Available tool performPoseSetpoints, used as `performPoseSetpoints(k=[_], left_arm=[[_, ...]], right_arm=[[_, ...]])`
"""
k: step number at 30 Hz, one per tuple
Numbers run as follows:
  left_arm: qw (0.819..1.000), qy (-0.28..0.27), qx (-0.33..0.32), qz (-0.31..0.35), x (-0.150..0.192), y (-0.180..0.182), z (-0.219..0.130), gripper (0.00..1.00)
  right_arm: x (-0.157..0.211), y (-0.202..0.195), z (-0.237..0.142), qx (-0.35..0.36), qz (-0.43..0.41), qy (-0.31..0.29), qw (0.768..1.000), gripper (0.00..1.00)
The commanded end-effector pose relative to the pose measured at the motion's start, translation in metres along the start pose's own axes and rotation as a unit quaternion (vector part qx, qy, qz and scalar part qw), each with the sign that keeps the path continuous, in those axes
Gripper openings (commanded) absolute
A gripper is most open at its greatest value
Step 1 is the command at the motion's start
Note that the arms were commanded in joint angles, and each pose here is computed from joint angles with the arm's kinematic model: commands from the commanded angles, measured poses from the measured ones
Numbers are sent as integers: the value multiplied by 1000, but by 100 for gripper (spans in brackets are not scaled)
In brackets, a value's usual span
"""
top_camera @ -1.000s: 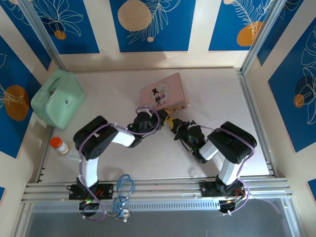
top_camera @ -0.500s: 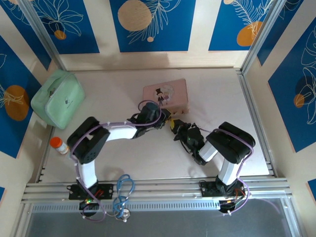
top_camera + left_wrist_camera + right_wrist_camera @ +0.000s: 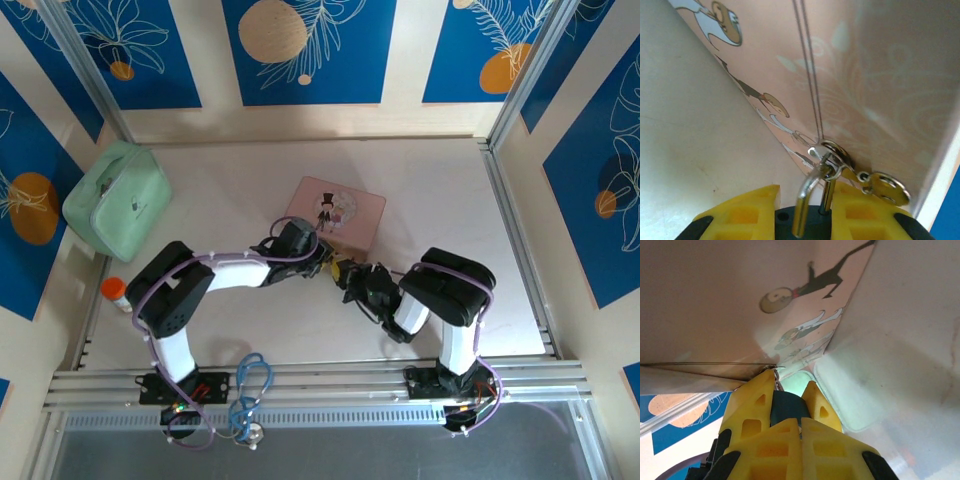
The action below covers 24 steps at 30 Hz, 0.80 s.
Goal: Unlock the padlock with the key
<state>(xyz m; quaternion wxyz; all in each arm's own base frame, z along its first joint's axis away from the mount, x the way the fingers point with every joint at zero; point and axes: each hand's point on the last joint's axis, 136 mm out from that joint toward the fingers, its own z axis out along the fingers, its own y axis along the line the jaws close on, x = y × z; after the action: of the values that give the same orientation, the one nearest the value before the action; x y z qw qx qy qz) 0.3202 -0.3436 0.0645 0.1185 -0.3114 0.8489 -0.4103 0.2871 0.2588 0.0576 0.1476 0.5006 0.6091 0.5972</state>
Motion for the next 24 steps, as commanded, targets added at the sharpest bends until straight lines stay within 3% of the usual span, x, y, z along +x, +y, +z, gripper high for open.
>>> performPoseSetpoints(k=[1, 2, 3, 6, 8, 11, 16, 21, 24], left_arm=[[991, 82, 102, 20, 40, -56, -2, 0], [992, 89, 90, 22, 43, -51, 0, 0], [992, 95, 78, 19, 44, -45, 1, 0], [993, 104, 55, 19, 48, -36, 1, 0], [993, 109, 49, 17, 48, -33, 1, 0], [992, 120, 29, 32, 52, -31, 1, 0], [990, 131, -13, 54, 53, -14, 0, 0], [987, 150, -12, 53, 56, -9, 5, 0], [986, 157, -18, 55, 58, -7, 7, 0]], right_arm=[[10, -47, -9, 89, 53, 35, 994, 0], [6, -43, -11, 88, 39, 36, 995, 0], [-1, -39, -13, 90, 21, 39, 995, 7], [-16, -42, -26, 127, -14, 31, 991, 39], [-15, -37, -32, 142, -54, 38, 988, 49], [-4, -22, -38, 160, -125, 52, 978, 57], [-14, 19, -77, 227, -286, 1, 931, 62], [-12, 38, -90, 280, -431, 16, 858, 45], [-9, 35, -84, 282, -458, 35, 842, 44]])
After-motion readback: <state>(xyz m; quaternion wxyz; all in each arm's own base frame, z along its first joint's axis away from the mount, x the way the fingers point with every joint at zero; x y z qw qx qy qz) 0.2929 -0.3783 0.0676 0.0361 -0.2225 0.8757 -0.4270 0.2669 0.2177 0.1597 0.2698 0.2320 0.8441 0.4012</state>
